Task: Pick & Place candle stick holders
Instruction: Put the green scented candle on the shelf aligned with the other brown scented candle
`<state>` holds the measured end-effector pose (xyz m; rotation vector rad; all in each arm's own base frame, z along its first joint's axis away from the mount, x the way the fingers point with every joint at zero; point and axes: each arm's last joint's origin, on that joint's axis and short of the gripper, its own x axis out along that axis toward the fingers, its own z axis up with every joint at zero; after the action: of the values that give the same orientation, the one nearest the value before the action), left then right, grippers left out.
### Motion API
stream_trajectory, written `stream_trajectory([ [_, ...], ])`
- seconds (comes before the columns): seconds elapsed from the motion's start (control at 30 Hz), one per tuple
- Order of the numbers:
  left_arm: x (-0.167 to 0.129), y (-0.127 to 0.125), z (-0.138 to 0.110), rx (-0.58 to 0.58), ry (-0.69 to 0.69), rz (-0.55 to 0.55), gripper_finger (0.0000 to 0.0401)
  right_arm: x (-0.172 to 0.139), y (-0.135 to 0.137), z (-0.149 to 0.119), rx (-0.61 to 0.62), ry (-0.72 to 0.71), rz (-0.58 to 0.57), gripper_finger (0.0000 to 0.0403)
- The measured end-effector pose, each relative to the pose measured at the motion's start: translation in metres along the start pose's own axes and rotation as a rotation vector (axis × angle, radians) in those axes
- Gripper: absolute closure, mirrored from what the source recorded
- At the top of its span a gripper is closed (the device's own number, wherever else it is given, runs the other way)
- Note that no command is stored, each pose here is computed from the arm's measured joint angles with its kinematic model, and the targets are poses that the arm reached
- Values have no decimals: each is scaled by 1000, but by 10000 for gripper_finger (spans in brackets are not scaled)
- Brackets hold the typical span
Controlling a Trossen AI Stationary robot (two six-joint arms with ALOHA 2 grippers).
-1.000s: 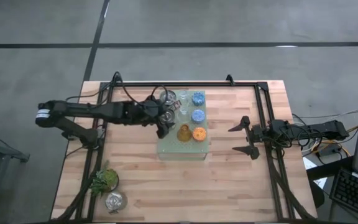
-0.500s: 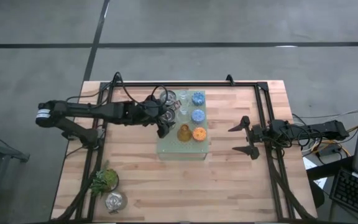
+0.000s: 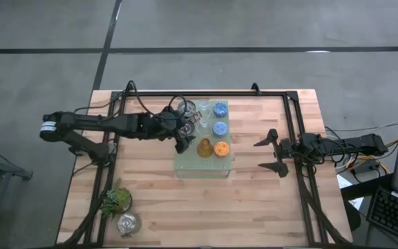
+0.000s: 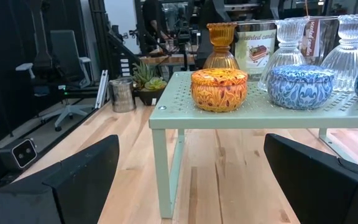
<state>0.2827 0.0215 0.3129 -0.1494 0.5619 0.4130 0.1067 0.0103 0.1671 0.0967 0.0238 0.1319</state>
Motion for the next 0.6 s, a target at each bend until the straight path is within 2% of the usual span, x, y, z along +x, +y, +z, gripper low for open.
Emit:
stream_trajectory([
  [0.37, 0, -1, 4, -3, -44, -10, 2, 0, 0, 0, 0, 0, 0, 12],
  [0.6, -2, -1, 5, 39, -51, -17, 1, 0, 0, 0, 0, 0, 0, 12],
])
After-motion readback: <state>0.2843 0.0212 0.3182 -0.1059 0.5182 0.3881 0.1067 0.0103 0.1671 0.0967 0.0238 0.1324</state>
